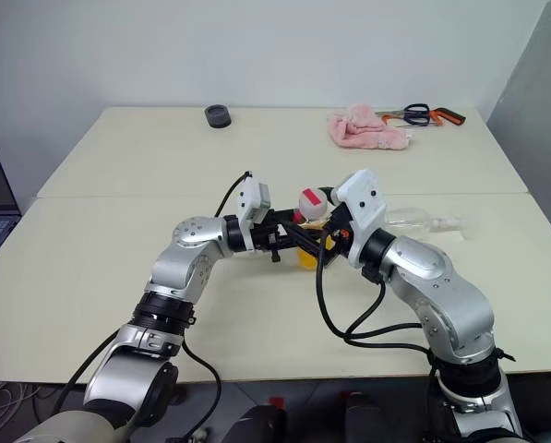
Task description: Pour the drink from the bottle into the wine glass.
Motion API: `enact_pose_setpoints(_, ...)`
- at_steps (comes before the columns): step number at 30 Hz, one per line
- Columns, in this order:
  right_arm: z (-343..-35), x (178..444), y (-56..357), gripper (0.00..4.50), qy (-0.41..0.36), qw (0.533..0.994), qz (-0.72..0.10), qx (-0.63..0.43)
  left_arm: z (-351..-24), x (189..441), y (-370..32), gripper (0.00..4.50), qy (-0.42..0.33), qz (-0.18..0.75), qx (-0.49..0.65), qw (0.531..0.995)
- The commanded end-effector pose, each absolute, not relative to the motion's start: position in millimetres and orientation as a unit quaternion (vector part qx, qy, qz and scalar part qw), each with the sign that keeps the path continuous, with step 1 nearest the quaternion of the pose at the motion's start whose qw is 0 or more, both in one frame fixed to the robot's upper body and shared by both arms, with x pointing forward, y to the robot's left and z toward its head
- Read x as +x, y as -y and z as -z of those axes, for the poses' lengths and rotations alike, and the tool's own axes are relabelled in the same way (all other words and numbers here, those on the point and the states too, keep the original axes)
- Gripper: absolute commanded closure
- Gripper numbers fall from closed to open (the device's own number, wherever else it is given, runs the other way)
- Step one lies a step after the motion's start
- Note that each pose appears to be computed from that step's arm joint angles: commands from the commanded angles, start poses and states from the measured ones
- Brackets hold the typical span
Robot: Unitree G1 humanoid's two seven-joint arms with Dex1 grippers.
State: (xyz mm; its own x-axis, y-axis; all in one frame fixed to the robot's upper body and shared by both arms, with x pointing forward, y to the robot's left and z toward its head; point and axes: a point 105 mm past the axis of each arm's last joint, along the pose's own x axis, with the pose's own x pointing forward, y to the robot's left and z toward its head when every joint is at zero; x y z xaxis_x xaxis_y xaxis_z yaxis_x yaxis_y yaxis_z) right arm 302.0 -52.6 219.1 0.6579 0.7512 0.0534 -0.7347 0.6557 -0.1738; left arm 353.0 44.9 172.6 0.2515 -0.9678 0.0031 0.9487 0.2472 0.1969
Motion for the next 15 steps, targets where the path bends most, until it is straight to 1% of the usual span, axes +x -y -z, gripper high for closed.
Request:
enact_pose_setpoints(1, -227.6, 304.5, 58.7, 0.00, 0.078, 0.913, -0.398, -0.054, -191.8, 349.0, -42.0, 2.83, 0.101, 0.610, 0.079, 0.782)
enact_pose_setpoints(9, -230.1, 302.1, 69.6, 0.00, 0.076, 0.915, -0.395, -0.032, -192.2, 348.8, -43.2, 2.83, 0.104, 0.607, 0.078, 0.784)
enact_pose_setpoints(15, -238.3, 292.6, 68.8, 0.00, 0.095, 0.905, -0.405, -0.085, -192.0, 349.2, -44.8, 2.83, 0.100, 0.606, 0.078, 0.785)
